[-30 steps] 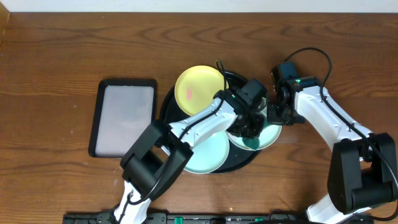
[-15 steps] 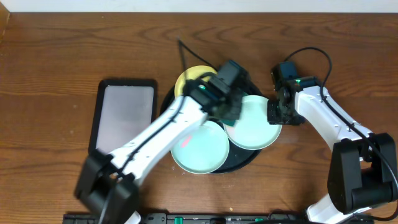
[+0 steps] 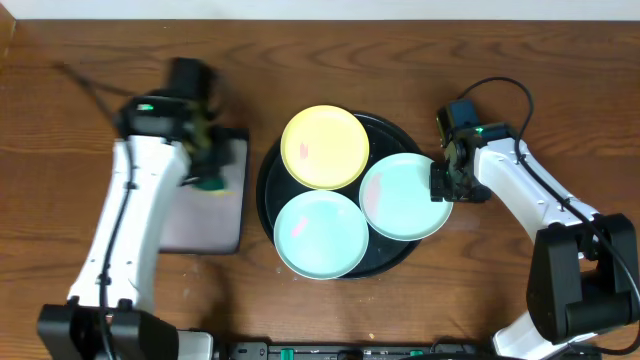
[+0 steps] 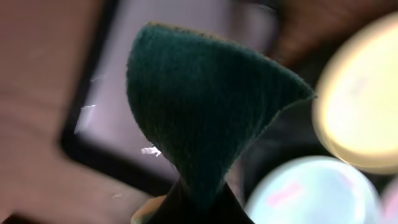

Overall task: Clean dirty plates on tray and stack at the side
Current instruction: 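Carry the green sponge with the left gripper back onto the left mat, then lift the right light-blue plate by its rim with the right gripper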

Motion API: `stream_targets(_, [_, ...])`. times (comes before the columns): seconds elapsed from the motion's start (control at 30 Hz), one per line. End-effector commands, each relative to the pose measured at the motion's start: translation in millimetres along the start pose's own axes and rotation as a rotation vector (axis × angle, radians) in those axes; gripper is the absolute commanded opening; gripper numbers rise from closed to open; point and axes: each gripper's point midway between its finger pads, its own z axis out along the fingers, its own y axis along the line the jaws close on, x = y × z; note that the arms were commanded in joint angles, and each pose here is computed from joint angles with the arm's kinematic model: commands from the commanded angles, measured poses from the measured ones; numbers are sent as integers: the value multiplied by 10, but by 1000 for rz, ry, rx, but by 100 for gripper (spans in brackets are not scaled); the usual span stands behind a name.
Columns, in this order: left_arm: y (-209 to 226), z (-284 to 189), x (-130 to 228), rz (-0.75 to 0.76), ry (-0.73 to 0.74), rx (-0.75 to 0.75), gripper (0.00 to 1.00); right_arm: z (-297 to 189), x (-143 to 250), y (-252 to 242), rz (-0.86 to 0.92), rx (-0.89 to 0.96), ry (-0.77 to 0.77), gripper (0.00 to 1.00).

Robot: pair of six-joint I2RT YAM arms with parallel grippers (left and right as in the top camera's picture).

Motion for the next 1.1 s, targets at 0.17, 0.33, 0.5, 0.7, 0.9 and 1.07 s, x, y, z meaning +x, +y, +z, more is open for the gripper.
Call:
stream_targets(0.17, [743, 350, 18, -160, 66, -101, 7, -31, -17, -4, -1, 8, -4, 52])
stream_targets(0.33, [683, 411, -10, -132, 64, -43, 8, -27, -6, -8, -1, 9, 0, 52])
stream_targets(0.5, [683, 413, -13, -133, 62, -43, 7, -18, 6, -10, -1, 10, 3, 47])
stream_targets(0.7, [683, 415, -9, -133, 64, -44, 7, 28, 65, -24, -3, 16, 19, 36])
stream_targets(0.9, [683, 415, -9, -133, 64, -44, 7, 29, 58, -21, -3, 14, 15, 22])
stream_targets(1.07, [687, 416, 4, -132, 69, -45, 8, 31, 57, -21, -2, 14, 15, 22])
